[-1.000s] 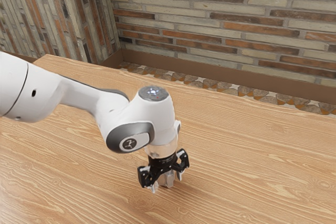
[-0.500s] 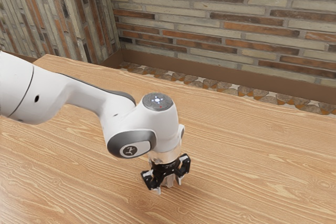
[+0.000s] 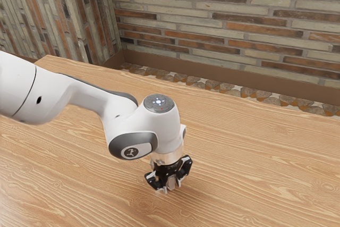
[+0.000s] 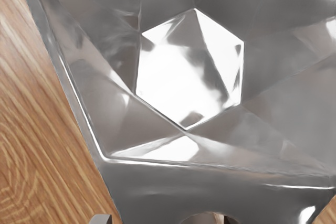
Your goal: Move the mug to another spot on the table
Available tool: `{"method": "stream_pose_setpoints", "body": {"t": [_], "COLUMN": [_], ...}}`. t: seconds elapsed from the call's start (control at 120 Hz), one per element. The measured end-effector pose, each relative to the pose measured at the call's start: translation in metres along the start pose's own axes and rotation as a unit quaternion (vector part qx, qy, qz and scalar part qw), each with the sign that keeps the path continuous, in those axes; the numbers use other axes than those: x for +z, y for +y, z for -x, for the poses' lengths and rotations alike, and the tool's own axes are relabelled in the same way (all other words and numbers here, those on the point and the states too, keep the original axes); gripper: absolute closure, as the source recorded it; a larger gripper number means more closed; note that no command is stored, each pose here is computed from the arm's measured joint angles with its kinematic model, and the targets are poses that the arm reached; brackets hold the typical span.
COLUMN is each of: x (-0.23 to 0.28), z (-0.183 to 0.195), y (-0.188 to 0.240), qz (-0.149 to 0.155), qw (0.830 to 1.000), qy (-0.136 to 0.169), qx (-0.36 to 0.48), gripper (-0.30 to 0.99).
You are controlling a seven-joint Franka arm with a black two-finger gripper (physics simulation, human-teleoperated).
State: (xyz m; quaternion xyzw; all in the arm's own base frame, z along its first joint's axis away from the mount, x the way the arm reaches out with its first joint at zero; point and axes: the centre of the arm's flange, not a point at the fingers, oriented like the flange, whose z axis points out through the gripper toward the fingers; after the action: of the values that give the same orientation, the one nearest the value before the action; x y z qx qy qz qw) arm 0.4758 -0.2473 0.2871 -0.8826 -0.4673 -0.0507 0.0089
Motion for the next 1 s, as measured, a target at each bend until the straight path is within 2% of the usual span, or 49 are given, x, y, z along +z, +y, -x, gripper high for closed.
{"method": "stream_pose_setpoints", "body": {"t": [0.392, 0.692, 1.0], "x": [0.003, -0.006, -0.012], "z": [0.000, -0.001, -0.003], "y": [-0.002, -0.001, -0.003], "qz": [0.000, 0.013, 0.018], "qw": [1.000, 0.997, 0.989], "qy": [0.017, 0.060, 0.129], "qx": [0.014, 0.041, 0.077], "gripper": [0.57, 0.61, 0.66]}}
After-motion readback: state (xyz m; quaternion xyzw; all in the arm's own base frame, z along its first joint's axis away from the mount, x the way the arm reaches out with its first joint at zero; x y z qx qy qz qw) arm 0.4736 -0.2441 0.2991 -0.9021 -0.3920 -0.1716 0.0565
